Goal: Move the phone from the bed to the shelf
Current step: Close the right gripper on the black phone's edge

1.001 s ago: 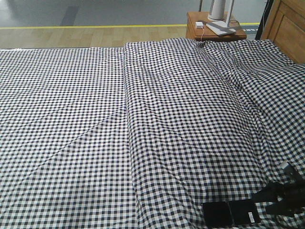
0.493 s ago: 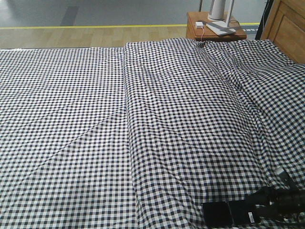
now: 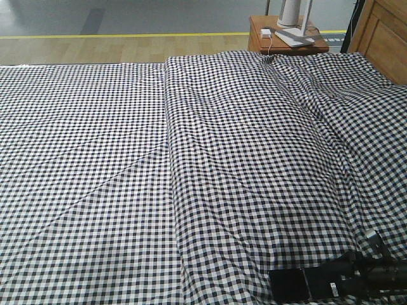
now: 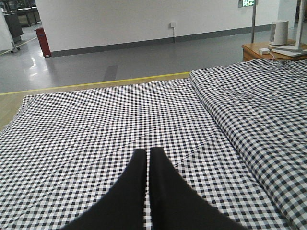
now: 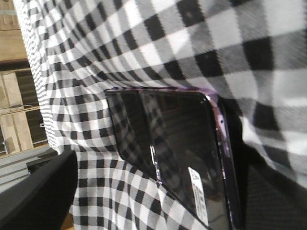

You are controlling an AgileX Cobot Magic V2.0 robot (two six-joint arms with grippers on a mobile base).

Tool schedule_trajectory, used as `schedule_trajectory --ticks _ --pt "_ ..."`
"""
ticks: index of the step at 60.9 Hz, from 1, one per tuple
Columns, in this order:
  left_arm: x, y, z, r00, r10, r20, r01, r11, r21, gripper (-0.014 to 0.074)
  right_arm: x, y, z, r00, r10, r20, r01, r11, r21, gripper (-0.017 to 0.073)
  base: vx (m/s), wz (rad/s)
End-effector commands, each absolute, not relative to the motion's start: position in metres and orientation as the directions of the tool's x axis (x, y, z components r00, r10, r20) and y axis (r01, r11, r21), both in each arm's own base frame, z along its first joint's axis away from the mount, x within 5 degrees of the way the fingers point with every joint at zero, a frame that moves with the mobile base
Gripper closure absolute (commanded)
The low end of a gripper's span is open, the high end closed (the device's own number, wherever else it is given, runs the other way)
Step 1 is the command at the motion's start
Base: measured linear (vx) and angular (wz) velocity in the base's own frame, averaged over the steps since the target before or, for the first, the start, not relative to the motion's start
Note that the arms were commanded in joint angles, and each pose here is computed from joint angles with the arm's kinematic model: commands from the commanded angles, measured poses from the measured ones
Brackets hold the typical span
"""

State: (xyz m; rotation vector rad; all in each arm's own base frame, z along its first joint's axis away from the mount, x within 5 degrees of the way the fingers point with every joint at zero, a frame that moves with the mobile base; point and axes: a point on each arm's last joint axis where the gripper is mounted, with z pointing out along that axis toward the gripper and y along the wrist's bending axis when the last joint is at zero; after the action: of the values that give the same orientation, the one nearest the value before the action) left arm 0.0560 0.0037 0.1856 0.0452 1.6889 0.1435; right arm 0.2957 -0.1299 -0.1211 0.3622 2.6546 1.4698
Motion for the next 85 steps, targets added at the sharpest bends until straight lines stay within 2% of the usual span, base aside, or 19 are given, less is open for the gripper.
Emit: schedule_trajectory --ticks 1,21,31,37,53,71,85 --pt "0.055 0.003 0.201 -0.017 0.107 -0.994 -0.062 0.992 0.108 0.0592 0.31 -0.125 -0.098 -0.977 0.213 -0.02 0.082 0.459 0.885 -0.0035 0.0 0.0" --pt "0.055 0.003 0.201 -0.017 0.107 -0.994 -0.062 0.992 0.108 0.0592 0.321 -0.098 -0.098 -0.992 0.12 -0.028 0.032 0.471 0.882 -0.0032 0.0 0.0" --pt "0.055 0.003 0.201 -0.017 0.107 -0.994 -0.062 0.992 0.108 0.0592 0.322 -0.097 -0.097 -0.992 0.121 -0.031 0.029 0.471 0.881 0.0033 0.0 0.0" --pt "0.055 0.003 0.201 -0.017 0.107 -0.994 -0.062 0.992 0.108 0.0592 0.322 -0.097 -0.098 -0.993 0.117 -0.031 0.028 0.472 0.881 0.0132 0.0 0.0" --pt "0.055 0.003 0.201 -0.017 0.107 -0.994 -0.062 0.992 0.108 0.0592 0.322 -0.097 -0.097 -0.993 0.098 -0.062 -0.009 0.468 0.884 0.0577 0.0 0.0" --pt "0.055 0.003 0.201 -0.017 0.107 -0.994 -0.062 0.992 0.108 0.0592 0.322 -0.094 -0.086 -0.992 0.066 -0.105 -0.072 0.387 0.919 0.057 0.0 0.0" --pt "0.055 0.003 0.201 -0.017 0.107 -0.994 -0.062 0.992 0.108 0.0592 0.327 -0.097 -0.072 -0.994 0.08 -0.068 -0.031 0.4 0.916 0.0569 0.0 0.0"
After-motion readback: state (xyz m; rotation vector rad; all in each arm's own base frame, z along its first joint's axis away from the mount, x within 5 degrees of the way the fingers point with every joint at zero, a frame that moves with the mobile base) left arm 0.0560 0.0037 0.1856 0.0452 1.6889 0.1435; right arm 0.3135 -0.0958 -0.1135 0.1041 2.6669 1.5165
